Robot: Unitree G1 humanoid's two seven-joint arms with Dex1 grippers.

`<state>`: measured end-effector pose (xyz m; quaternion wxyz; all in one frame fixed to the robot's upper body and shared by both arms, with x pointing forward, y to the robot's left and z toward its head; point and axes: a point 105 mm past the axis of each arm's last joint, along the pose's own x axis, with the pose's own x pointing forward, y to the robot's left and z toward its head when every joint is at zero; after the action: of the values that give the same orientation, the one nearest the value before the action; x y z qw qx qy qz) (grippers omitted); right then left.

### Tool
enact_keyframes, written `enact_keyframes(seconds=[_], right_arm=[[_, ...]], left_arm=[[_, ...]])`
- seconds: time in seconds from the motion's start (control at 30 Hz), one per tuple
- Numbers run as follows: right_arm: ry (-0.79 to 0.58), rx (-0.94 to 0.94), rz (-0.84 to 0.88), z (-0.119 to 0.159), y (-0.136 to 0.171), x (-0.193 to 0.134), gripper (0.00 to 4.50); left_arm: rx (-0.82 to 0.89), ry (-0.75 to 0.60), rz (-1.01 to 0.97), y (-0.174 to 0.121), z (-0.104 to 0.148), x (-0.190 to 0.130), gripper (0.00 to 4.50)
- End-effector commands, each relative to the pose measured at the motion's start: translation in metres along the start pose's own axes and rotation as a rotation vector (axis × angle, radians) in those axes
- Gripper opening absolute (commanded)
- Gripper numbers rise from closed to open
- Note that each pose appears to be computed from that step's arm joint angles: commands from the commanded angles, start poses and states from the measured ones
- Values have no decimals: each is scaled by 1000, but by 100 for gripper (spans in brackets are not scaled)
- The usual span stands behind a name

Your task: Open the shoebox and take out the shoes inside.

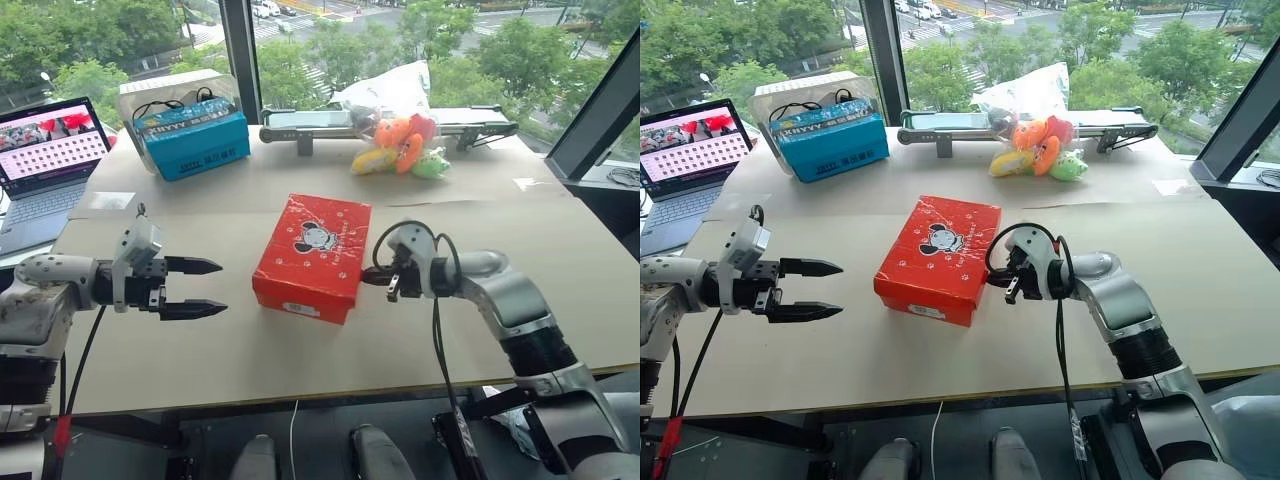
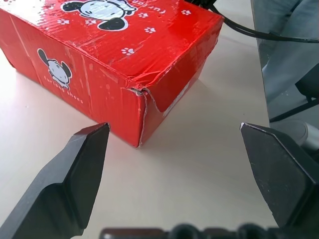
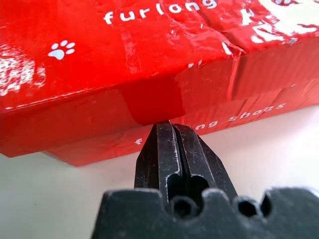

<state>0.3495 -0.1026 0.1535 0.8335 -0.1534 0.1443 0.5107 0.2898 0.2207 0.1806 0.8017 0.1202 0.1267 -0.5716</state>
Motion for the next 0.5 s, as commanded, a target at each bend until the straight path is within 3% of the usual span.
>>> enact_keyframes(seconds=[0.03,0.17,0.3,0.5], right_arm=[[-157,-81,68,57,12,-19,0],[-287,-92,128,97,20,-21,0],[-327,-101,141,113,21,-20,0],[-424,-134,160,156,23,12,0]], left_arm=[[50,-20,1,-1,12,-1,449],[46,-29,0,-4,15,-5,449],[45,-25,15,-5,14,-9,449],[22,-75,111,-8,22,-34,449]])
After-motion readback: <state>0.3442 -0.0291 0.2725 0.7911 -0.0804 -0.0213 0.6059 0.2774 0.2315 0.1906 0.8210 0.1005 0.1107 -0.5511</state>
